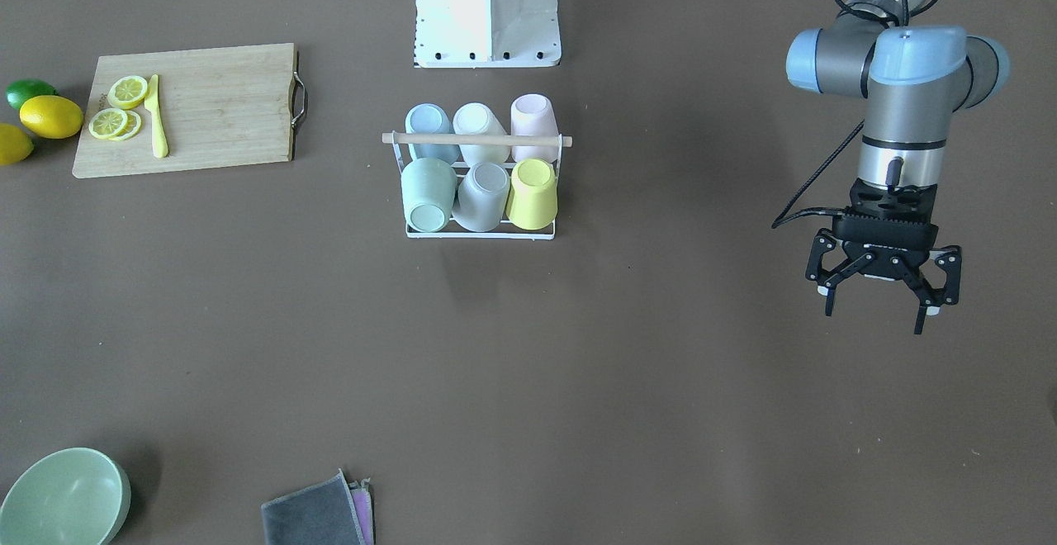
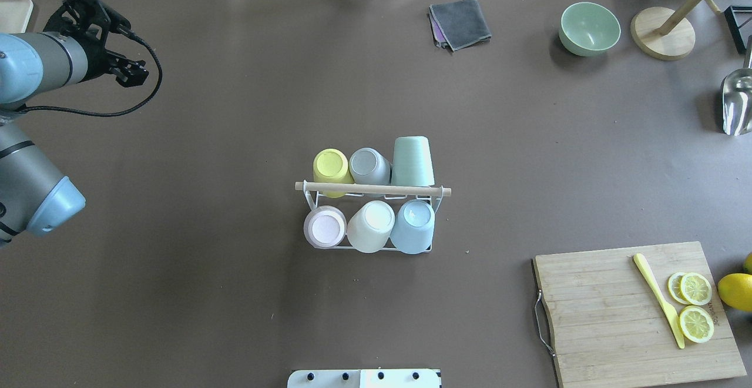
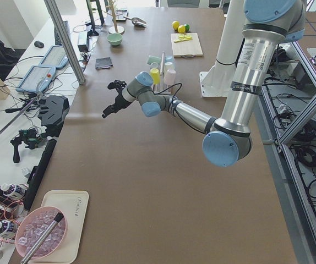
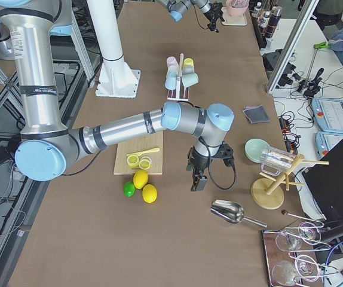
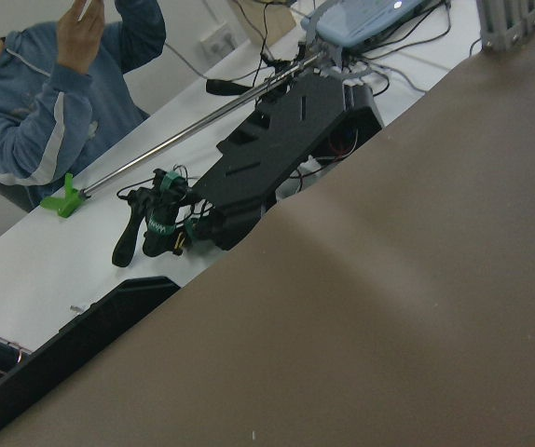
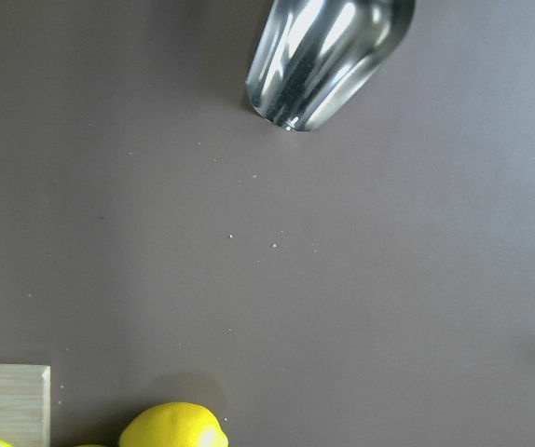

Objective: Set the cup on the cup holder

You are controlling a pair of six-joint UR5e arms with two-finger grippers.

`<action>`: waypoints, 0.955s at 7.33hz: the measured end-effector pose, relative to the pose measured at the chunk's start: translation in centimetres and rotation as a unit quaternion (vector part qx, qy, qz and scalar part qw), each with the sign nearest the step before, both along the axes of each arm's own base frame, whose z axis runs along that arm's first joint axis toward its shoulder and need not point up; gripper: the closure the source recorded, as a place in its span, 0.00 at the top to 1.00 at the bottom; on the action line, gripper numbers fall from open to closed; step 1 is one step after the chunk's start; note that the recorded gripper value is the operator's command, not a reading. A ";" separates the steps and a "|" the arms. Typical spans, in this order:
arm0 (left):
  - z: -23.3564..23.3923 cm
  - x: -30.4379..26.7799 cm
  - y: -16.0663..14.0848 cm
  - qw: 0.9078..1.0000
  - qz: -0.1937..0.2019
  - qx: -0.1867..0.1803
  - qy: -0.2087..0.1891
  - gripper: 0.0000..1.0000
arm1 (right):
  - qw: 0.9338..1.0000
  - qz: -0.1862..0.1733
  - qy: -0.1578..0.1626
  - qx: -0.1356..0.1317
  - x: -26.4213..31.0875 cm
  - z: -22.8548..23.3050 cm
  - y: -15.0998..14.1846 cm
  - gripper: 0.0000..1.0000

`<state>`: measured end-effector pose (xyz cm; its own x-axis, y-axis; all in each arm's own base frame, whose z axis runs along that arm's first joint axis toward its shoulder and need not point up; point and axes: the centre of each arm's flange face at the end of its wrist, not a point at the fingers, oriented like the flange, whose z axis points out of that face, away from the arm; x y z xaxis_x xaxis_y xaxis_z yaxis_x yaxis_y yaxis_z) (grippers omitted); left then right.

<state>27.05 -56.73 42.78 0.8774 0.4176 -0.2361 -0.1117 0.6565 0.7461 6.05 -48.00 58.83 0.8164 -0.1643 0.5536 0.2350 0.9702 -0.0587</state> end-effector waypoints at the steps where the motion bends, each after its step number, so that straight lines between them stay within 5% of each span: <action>1: 1.9 -1.0 -0.3 0.998 0.016 -0.061 -0.012 0.98 | 1.000 0.016 -0.009 0.003 1.3 3.2 2.6 1.00; 3: 4.9 -6.0 -1.3 0.980 0.031 -0.196 -0.001 0.98 | 0.999 0.038 -0.029 0.023 2.7 8.5 6.7 1.00; 5: 8.6 -15.0 -1.5 0.942 0.008 -0.330 0.056 0.98 | 0.998 0.045 -0.032 0.023 2.9 10.5 8.3 1.00; 7: 11.8 -21.7 -0.1 0.909 -0.025 -0.403 0.104 0.98 | 0.998 0.048 -0.040 0.023 2.9 10.8 8.2 1.00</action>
